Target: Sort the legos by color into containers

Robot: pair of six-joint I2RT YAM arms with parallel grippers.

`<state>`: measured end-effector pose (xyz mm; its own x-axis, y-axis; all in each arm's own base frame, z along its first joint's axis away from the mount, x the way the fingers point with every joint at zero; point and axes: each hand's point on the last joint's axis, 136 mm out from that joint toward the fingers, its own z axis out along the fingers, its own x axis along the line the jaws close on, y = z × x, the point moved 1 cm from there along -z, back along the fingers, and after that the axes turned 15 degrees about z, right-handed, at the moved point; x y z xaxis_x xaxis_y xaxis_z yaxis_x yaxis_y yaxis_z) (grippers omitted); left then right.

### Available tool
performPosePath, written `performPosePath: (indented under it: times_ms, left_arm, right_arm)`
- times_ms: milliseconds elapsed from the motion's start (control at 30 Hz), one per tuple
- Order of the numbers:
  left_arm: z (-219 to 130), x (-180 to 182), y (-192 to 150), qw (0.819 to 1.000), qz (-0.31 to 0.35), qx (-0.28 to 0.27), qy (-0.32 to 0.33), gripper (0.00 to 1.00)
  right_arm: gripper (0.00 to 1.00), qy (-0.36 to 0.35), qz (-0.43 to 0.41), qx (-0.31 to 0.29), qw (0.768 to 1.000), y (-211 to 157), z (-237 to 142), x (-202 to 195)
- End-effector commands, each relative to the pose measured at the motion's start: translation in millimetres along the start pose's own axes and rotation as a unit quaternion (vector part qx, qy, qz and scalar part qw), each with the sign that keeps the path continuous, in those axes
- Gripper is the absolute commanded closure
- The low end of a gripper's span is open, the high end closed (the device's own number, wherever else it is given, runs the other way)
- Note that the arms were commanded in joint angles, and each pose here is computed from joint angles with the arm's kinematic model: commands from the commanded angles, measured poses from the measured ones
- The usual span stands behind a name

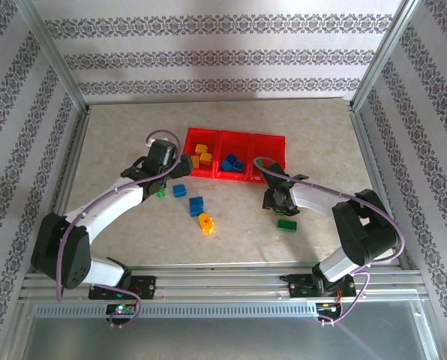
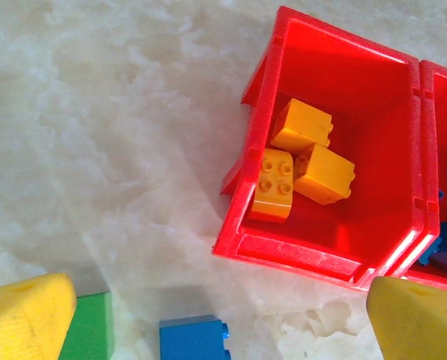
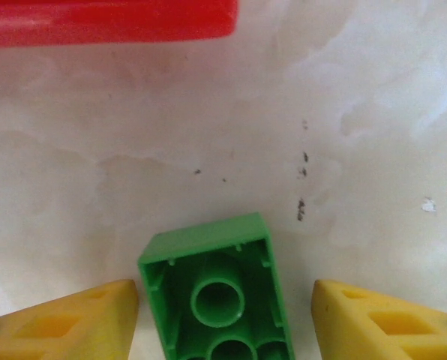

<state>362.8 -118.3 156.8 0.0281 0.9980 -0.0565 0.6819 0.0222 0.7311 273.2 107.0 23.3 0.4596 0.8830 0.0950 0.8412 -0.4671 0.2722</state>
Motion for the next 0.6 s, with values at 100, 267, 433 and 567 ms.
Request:
performPosePath:
  times_ms: [100,267,433,567]
  left_arm:
    - [-11.7,12.9,-6.4,0.999,-0.030,-0.036,0.016,0.00]
    - [-12.7,20.7,-21.4,0.999,-0.033,-0.023,0.026,0.00]
    - [-10.9,23.8,-30.2,0.999,-0.037,-0.013,0.028,0.00]
    - [-9.6,25.5,-33.2,0.999,-0.041,-0.008,0.029,0.00]
  right_arm:
    - [0.43,0.007,-0.005,0.005,1.000,4.8,-0.7,7.2]
    - [0.48,0.008,-0.005,0.013,1.000,2.6,0.6,7.9]
    - [0.58,0.012,-0.009,0.026,1.000,-0.2,3.4,11.7]
    - [0.64,0.015,-0.012,0.034,0.999,-1.9,5.4,16.3]
